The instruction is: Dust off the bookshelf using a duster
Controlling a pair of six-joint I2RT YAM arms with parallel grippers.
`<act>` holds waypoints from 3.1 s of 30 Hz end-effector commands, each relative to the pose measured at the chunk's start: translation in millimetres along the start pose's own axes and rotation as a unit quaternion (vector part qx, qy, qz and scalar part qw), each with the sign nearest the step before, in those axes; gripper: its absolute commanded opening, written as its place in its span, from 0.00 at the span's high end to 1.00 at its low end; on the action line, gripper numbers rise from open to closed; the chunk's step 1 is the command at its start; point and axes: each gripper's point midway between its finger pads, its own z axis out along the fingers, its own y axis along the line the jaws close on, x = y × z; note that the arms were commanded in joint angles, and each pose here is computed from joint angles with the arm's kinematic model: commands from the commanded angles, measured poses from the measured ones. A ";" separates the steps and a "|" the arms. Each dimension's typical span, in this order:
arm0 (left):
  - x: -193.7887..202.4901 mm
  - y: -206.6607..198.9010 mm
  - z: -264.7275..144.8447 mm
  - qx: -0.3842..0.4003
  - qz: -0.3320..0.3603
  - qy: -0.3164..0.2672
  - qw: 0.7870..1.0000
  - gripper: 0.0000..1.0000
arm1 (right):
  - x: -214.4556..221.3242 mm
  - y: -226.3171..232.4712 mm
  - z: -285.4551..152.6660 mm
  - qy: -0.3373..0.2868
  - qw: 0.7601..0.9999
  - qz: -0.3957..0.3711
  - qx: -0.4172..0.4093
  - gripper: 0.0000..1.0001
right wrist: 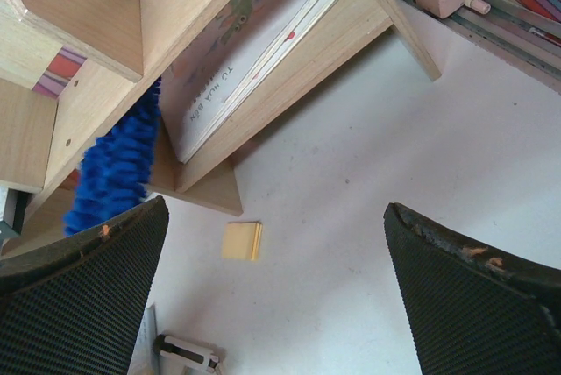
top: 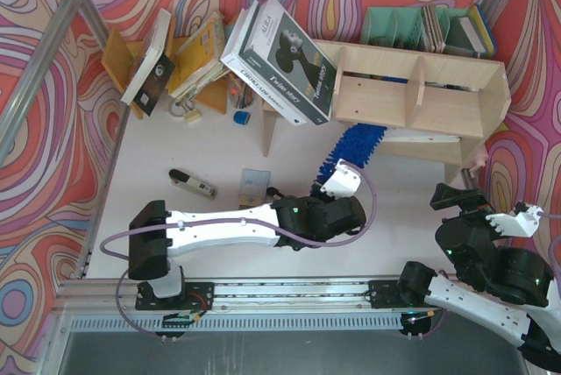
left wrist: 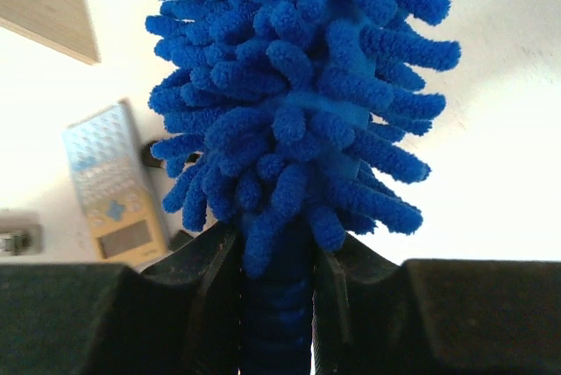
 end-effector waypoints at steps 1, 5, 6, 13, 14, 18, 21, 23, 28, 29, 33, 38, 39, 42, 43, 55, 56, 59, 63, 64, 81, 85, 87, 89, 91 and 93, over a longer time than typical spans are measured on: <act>-54.7 43.3 -28.9 -0.061 -0.023 -0.093 0.994 1.00 | -1.5 0.8 1.1 -0.008 1.000 0.002 -0.003 0.01; -39.3 39.4 -20.6 -0.047 -0.036 -0.073 0.996 1.00 | -1.8 0.8 0.9 -0.007 1.000 0.004 -0.004 0.01; -32.2 36.2 -17.7 -0.043 -0.038 -0.063 0.996 1.00 | -1.8 0.4 0.9 -0.008 1.000 0.004 -0.004 0.01; 22.0 15.5 1.0 -0.016 -0.040 0.012 0.999 1.00 | -2.1 0.2 1.0 -0.008 1.000 0.006 -0.005 0.01; 26.7 12.9 1.4 -0.014 -0.036 0.019 0.999 1.00 | -2.1 0.4 1.0 -0.009 1.000 0.005 -0.004 0.01; 34.6 7.5 -7.6 -0.017 -0.015 0.021 1.000 1.00 | -2.2 0.4 0.9 -0.008 1.000 0.005 -0.004 0.01; 38.3 6.9 -23.2 -0.014 -0.007 0.021 1.000 1.00 | -2.4 -0.1 0.9 -0.009 1.000 0.006 -0.004 0.01; 43.7 9.1 -34.1 -0.012 -0.002 0.018 1.000 1.00 | -2.4 -0.3 0.9 -0.009 1.000 0.007 -0.005 0.01; 46.8 14.3 -41.3 -0.018 0.000 0.012 1.000 1.00 | -2.1 0.5 1.1 -0.009 1.000 0.005 -0.004 0.01; 41.0 14.3 -41.6 -0.019 0.001 0.002 1.000 1.00 | -1.8 0.7 1.2 -0.009 1.000 0.003 -0.004 0.01; 7.7 15.8 -43.5 -0.022 0.001 -0.045 0.999 1.00 | -1.9 0.6 1.3 -0.009 1.000 0.003 -0.003 0.01; -18.4 16.3 -32.8 -0.018 -0.023 -0.061 0.998 1.00 | -2.0 0.9 1.4 -0.010 1.000 0.001 -0.003 0.01; -17.4 16.6 -28.9 -0.019 -0.026 -0.056 0.998 1.00 | -2.0 0.7 1.4 -0.010 1.000 0.002 -0.003 0.01; -3.9 16.0 -14.1 -0.016 -0.025 -0.027 0.999 1.00 | -2.4 0.5 1.3 -0.011 1.000 0.004 -0.003 0.01; 2.5 15.2 -10.0 -0.014 -0.023 -0.015 1.000 1.00 | -2.6 0.2 1.3 -0.011 1.000 0.005 -0.003 0.01; 74.2 3.2 -29.8 -0.023 0.055 0.065 0.996 1.00 | -2.8 -0.1 1.3 -0.011 1.000 0.007 -0.004 0.01; 75.1 6.0 -36.0 -0.026 0.058 0.060 0.996 1.00 | -2.7 0.0 1.3 -0.011 1.000 0.007 -0.004 0.01; 77.4 14.1 -49.2 -0.030 0.053 0.053 0.997 1.00 | -2.0 0.6 1.6 -0.012 1.000 0.003 -0.003 0.01; 67.9 22.0 -55.2 -0.033 0.039 0.032 0.998 1.00 | -2.3 1.1 1.5 -0.011 1.000 0.003 -0.003 0.01; 59.3 21.9 -56.4 -0.033 0.037 0.020 0.999 1.00 | -2.1 1.1 1.5 -0.011 1.000 0.003 -0.003 0.01; 40.4 24.4 -12.3 -0.031 0.007 0.042 0.999 1.00 | -2.2 -1.0 0.9 -0.009 1.000 0.011 -0.006 0.01; 51.7 9.2 -4.8 -0.009 0.014 0.061 0.998 1.00 | -2.2 -0.7 1.0 -0.009 1.000 0.010 -0.006 0.01; 48.1 -1.2 -3.5 0.010 0.025 0.061 0.998 1.00 | -2.0 -0.5 1.1 -0.009 1.000 0.009 -0.005 0.01; 44.3 -13.7 -4.5 0.026 0.042 0.056 0.997 1.00 | -2.1 -0.5 1.1 -0.009 1.000 0.009 -0.006 0.01; 42.8 -27.5 -8.1 0.041 0.072 0.049 0.995 1.00 | -2.5 -0.7 1.0 -0.010 1.000 0.010 -0.005 0.01; 41.7 -40.3 -15.6 0.053 0.108 0.032 0.992 1.00 | -2.3 -0.8 1.0 -0.009 1.000 0.010 -0.006 0.01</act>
